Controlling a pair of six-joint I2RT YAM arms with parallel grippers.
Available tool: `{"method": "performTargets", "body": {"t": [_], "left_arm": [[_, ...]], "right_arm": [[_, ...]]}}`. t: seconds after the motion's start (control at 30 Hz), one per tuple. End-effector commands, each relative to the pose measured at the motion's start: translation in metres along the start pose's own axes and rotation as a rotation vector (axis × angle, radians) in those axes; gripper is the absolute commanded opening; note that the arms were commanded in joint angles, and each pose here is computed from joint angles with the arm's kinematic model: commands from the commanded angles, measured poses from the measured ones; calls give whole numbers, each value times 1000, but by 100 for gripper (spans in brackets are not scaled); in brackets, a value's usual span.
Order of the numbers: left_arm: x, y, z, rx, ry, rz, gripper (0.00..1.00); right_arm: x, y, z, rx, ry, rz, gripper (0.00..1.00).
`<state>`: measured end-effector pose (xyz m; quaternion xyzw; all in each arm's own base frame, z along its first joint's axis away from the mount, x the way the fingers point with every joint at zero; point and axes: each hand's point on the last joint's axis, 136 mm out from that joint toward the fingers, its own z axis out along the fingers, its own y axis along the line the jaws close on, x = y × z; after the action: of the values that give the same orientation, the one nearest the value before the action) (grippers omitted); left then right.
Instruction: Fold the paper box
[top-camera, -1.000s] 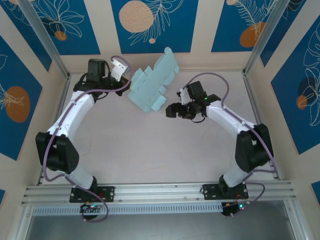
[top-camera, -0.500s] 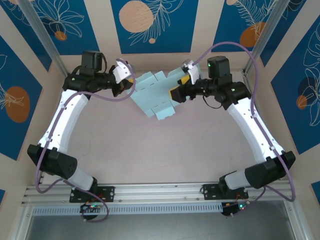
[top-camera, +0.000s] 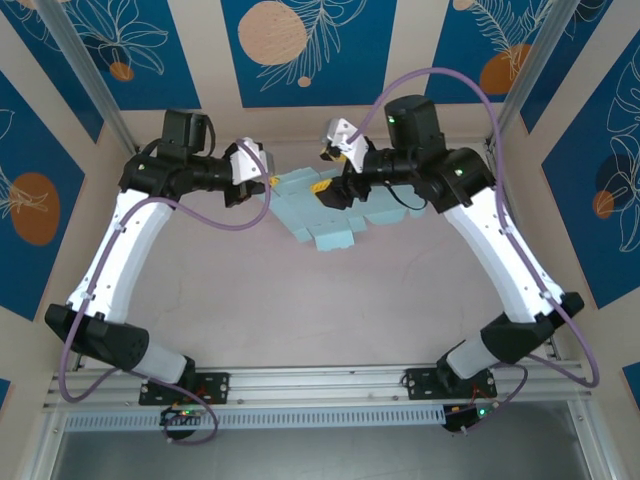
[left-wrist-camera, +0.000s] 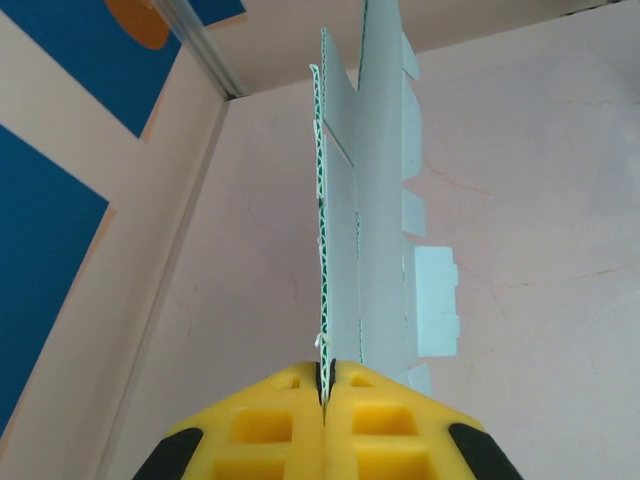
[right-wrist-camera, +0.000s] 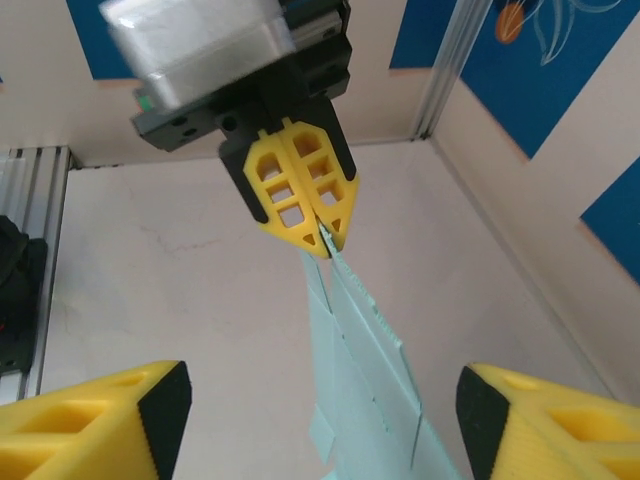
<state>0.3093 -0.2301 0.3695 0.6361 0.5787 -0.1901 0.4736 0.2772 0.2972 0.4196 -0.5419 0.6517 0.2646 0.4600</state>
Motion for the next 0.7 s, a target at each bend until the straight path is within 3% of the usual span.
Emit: {"method": "performTargets", "body": {"t": [0.0,0.2,0.47,0.67], "left_arm": [[-14,-21,-2,71,-63,44,0],[-13,-30,4,115,-70,43,0],[-11,-28,7,105,-71,34,0],[-18,-28,6,114,-107,26,0]], "right_arm": [[7,10,14,-77,46,-9,68],[11,12,36,-112,106,-26,61],[22,15,47,-141,136,-10,27],[34,15,55,-155,167,11,27]]}}
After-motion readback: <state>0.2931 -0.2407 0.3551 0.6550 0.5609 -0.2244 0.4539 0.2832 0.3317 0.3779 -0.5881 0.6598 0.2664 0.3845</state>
